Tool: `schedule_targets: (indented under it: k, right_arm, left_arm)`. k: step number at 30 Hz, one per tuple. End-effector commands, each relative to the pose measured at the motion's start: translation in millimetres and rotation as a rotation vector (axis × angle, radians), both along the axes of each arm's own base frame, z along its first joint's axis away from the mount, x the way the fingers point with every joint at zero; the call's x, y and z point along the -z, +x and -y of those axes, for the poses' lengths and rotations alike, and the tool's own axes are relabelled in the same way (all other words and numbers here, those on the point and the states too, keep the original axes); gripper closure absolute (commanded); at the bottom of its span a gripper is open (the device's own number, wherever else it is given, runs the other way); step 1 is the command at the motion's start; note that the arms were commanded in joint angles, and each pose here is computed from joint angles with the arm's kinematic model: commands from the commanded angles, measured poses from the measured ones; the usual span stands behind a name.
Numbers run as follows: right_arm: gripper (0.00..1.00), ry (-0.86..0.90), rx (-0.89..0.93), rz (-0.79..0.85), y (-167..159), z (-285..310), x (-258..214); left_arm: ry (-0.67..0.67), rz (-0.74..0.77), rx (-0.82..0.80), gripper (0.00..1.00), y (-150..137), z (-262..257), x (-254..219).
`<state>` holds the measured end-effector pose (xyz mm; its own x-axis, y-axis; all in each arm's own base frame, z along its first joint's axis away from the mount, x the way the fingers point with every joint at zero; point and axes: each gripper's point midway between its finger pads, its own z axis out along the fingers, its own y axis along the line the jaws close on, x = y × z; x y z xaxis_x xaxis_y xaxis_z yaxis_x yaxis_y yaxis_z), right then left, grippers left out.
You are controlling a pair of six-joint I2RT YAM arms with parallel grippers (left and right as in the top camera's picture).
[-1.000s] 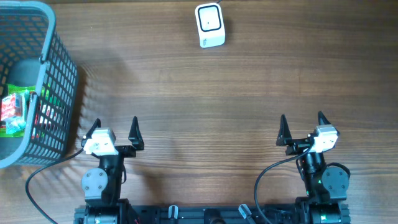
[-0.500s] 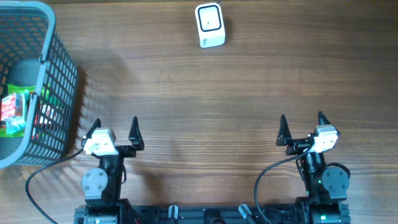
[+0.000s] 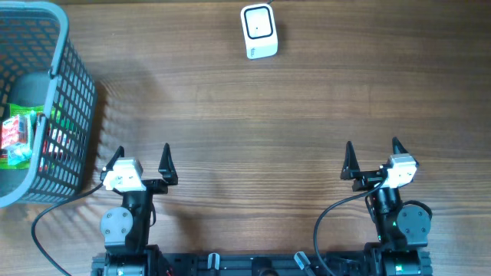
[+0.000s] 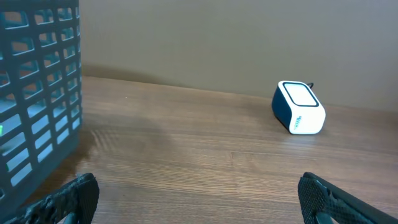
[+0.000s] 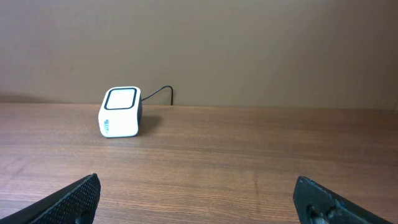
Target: Scan the item barcode
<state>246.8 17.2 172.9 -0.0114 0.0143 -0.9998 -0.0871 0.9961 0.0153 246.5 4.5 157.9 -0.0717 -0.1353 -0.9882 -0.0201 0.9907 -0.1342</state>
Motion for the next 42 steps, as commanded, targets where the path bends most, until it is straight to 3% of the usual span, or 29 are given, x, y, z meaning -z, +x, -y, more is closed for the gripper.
schedule_targets:
  k: [1, 10, 15, 19, 24, 30, 34, 37, 42]
  right_arm:
    - [0.00, 0.014, 0.014, -0.002, 0, 3, 0]
    - [0.00, 0.014, 0.014, -0.002, 0, 3, 0]
    - [0.00, 0.014, 0.014, -0.002, 0, 3, 0]
    - [0.00, 0.014, 0.014, -0.002, 0, 3, 0]
    - [0.00, 0.014, 0.014, -0.001, 0, 3, 0]
    - [0.00, 0.014, 0.014, -0.001, 0, 3, 0]
    - [0.00, 0.014, 0.014, -0.002, 0, 3, 0]
    - [0.00, 0.014, 0.014, -0.002, 0, 3, 0]
    - [0.00, 0.014, 0.014, -0.002, 0, 3, 0]
  left_arm:
    - [-0.005, -0.006, 0.011, 0.00, 0, 1, 2]
    - [-0.012, 0.002, 0.095, 0.00, 0, 16, 0]
    - [-0.215, 0.010, 0.107, 0.00, -2, 20, -9]
    - [-0.245, -0.005, 0.161, 0.00, -15, 31, -47]
    - [-0.377, -0.121, 0.262, 0.00, -46, 53, -95]
    - [-0.345, -0.271, 0.257, 0.00, -70, 56, -165]
    - [-0.364, -0.435, 0.233, 0.00, -63, 56, -197]
    - [-0.298, -0.580, 0.239, 0.00, -48, 55, -212]
    - [-0.207, -0.668, 0.237, 0.00, 4, 47, -236]
